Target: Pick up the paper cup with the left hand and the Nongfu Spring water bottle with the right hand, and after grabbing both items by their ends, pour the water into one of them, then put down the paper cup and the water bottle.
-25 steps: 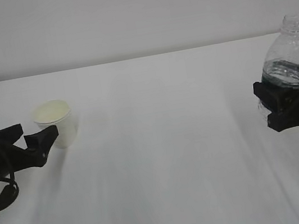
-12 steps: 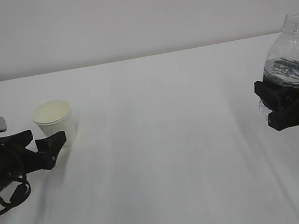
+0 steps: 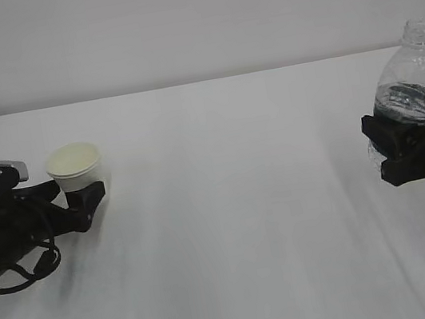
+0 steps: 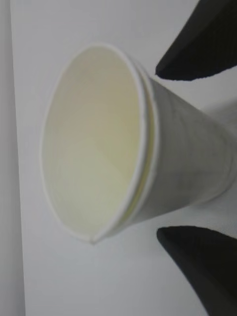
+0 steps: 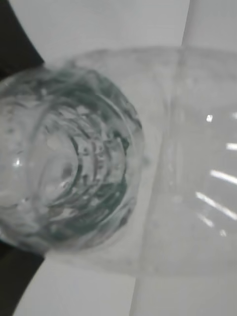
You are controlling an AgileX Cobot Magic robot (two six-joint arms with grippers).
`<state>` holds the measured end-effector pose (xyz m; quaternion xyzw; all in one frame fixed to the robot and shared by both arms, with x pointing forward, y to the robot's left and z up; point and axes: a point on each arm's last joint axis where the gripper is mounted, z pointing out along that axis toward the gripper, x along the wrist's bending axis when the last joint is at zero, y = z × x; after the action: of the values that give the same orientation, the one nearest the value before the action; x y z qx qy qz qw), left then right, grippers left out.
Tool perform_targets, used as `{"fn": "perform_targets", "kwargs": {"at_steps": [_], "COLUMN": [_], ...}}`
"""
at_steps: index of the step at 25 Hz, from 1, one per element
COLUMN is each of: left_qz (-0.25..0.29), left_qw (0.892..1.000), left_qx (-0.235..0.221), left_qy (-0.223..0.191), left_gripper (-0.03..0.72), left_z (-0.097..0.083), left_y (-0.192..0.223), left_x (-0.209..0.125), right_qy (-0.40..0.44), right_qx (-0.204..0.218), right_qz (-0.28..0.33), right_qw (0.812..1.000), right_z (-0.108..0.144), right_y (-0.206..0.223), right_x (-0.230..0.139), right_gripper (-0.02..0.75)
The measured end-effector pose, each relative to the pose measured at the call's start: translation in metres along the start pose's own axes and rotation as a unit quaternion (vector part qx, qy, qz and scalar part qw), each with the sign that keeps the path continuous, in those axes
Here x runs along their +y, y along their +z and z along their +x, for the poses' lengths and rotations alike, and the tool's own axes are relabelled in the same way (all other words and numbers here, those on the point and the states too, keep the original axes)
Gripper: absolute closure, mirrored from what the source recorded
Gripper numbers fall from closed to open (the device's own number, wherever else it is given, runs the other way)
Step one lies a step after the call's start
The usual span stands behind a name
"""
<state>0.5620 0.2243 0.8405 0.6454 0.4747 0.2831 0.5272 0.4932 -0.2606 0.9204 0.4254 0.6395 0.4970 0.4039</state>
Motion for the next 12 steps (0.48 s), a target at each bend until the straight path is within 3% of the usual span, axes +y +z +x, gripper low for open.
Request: {"fn": "perform_targets", "kwargs": {"at_steps": [12], "left_qz": [-0.016], "left_qw": [1.0], "left_qx": [-0.006], "left_qy": [0.007], "left_gripper": [0.028], "left_z": [0.004], "left_y": [0.019], "left_x": [0.002], "right_qy": [0.0], "right_qx": [0.0], "right_qz": [0.0], "right_qw": [1.0], "right_z": [0.0], "right_y": [0.0], "right_x": [0.0], "right_gripper": [0.333]}}
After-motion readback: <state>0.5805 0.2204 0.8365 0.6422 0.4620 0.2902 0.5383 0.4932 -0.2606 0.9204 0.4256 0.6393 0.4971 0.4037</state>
